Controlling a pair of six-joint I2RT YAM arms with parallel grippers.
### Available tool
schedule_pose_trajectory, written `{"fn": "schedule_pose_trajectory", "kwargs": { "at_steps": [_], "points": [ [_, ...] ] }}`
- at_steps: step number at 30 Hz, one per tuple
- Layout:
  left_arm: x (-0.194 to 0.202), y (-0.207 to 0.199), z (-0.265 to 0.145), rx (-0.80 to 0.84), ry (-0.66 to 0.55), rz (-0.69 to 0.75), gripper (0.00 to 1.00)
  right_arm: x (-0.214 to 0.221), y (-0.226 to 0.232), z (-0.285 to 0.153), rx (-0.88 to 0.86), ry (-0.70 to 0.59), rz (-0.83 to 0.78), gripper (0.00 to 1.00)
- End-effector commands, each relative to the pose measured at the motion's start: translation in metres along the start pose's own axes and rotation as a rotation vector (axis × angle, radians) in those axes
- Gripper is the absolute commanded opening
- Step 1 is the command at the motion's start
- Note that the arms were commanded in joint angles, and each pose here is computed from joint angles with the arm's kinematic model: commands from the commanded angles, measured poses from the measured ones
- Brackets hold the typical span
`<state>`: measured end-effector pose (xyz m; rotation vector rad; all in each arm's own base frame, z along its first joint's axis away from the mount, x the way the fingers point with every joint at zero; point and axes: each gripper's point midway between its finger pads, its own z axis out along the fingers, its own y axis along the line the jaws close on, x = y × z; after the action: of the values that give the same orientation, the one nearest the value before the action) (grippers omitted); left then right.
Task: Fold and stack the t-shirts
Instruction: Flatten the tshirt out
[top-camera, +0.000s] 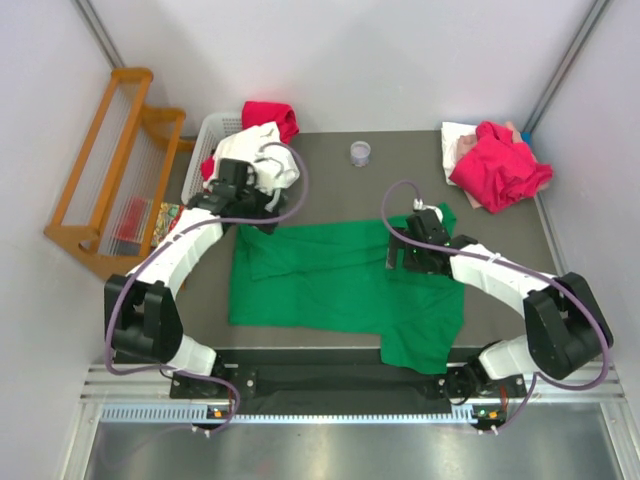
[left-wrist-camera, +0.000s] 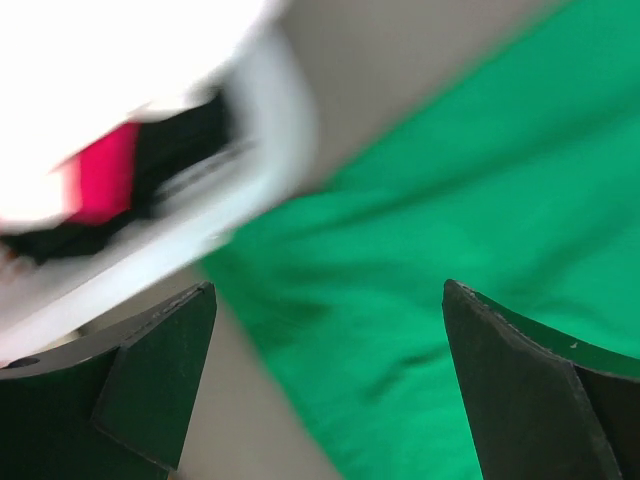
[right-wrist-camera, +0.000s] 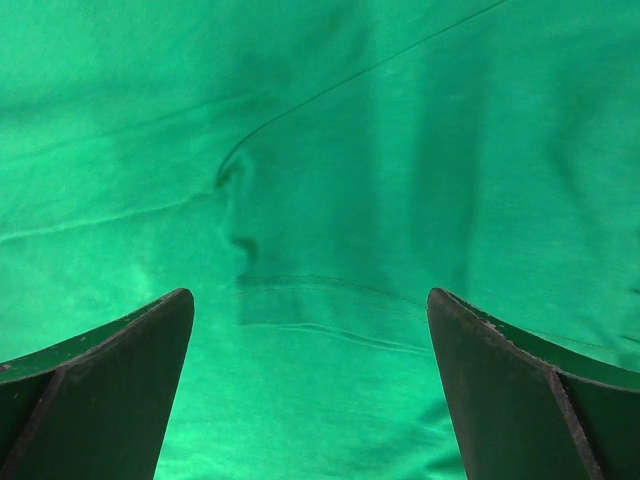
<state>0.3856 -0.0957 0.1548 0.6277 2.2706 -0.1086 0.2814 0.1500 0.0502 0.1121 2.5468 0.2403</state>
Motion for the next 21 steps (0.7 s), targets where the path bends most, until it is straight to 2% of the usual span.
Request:
{"fn": "schedule_pose_trajectory", "kwargs": {
  "at_steps": [1, 3, 5, 13, 16, 21],
  "points": [
    [-0.01, -0.104, -0.024, 0.212, -0.001, 0.218, 0.99, -0.03, -0.004, -0.016, 0.04, -0.106, 0.004, 1.0],
    [0.001, -0.139, -0.024, 0.3, 0.036, 0.272, 0.99, -0.026, -0.006, -0.01, 0.055, -0.084, 0.002, 1.0],
    [0.013, -0.152, -0.021, 0.349, 0.08, 0.268, 0.99, -0.026, -0.008, -0.004, 0.065, -0.074, 0.014, 1.0],
    [0.073, -0.149, 0.008, 0.338, 0.294, 0.212, 0.99, -0.018, -0.014, 0.012, 0.068, -0.029, 0.04, 1.0],
    [0.083, -0.137, 0.009, 0.336, 0.324, 0.137, 0.99, -0.018, -0.016, 0.013, 0.071, -0.029, 0.041, 1.0],
    [0.093, -0.082, 0.008, 0.249, 0.314, -0.066, 0.99, -0.019, -0.022, 0.012, 0.077, -0.033, 0.041, 1.0]
  ]
}}
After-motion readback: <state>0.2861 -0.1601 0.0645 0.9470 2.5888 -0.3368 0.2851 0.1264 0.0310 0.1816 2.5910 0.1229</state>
